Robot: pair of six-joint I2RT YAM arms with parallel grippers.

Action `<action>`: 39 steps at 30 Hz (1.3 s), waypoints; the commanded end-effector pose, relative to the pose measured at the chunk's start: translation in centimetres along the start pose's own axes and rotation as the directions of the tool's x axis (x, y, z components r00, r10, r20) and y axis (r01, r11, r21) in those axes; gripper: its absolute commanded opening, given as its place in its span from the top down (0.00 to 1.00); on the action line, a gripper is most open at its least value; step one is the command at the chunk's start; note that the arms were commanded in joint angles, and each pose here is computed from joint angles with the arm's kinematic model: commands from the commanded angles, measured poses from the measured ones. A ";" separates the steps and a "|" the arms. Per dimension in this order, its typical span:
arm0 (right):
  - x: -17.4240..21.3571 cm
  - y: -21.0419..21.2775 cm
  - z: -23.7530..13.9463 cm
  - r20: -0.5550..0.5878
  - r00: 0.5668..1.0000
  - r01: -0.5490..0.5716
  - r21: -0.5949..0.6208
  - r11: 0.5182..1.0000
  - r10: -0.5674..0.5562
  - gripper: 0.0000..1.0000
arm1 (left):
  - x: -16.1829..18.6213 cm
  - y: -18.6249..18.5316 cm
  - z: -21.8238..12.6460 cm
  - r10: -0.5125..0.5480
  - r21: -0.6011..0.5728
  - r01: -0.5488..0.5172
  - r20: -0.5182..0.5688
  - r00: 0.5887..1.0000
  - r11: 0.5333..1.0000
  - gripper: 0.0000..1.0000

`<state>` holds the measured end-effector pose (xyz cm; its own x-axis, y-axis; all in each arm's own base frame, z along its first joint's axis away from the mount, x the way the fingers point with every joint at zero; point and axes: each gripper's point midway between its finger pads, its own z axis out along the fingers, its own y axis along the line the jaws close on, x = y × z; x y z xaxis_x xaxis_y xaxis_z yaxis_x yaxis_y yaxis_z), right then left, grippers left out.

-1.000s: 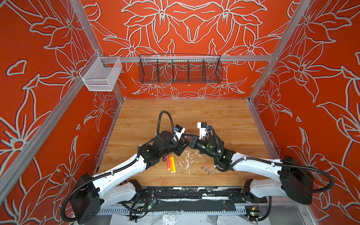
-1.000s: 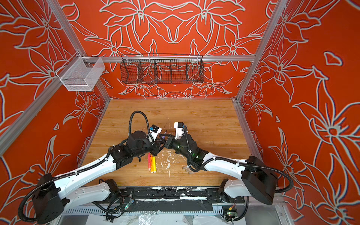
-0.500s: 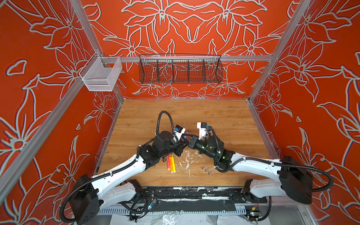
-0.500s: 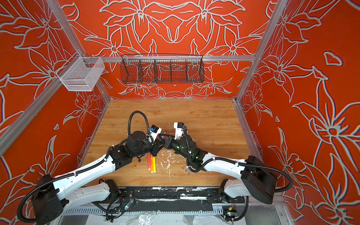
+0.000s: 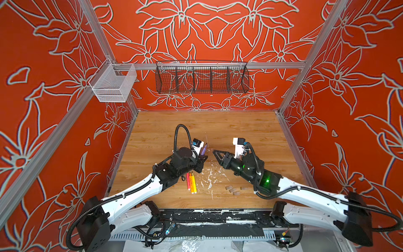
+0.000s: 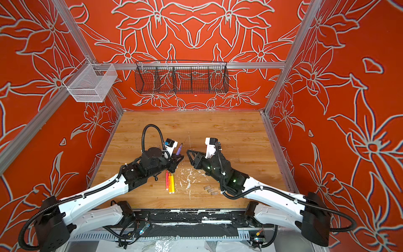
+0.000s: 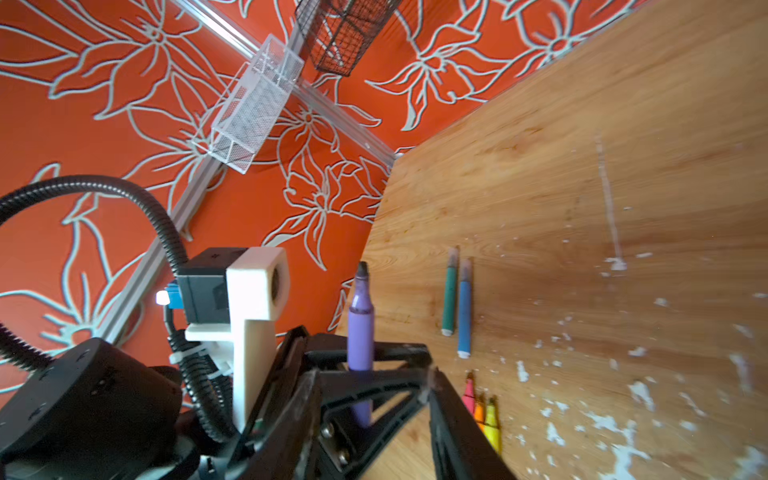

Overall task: Insert the pens into the pen caps
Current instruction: 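Draw the right gripper back from the purple marker toward the clear caps, then lower the open right gripper over a clear cap near the robot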

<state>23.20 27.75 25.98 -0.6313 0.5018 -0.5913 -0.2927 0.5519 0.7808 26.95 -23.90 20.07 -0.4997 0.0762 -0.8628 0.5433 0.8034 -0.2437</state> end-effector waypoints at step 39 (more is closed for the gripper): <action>13.0 -21.9 -11.2 -0.458 0.886 0.236 0.584 0.777 0.075 0.44 | -1.0 0.6 -1.0 0.004 -0.033 -0.002 0.072 0.997 0.999 1.00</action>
<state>13.14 15.08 4.19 -0.9174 0.1570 -0.3658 0.0155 0.9324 0.3612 27.04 -22.70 20.44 -0.4733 0.0523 -0.8793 0.5100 0.8302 -0.2251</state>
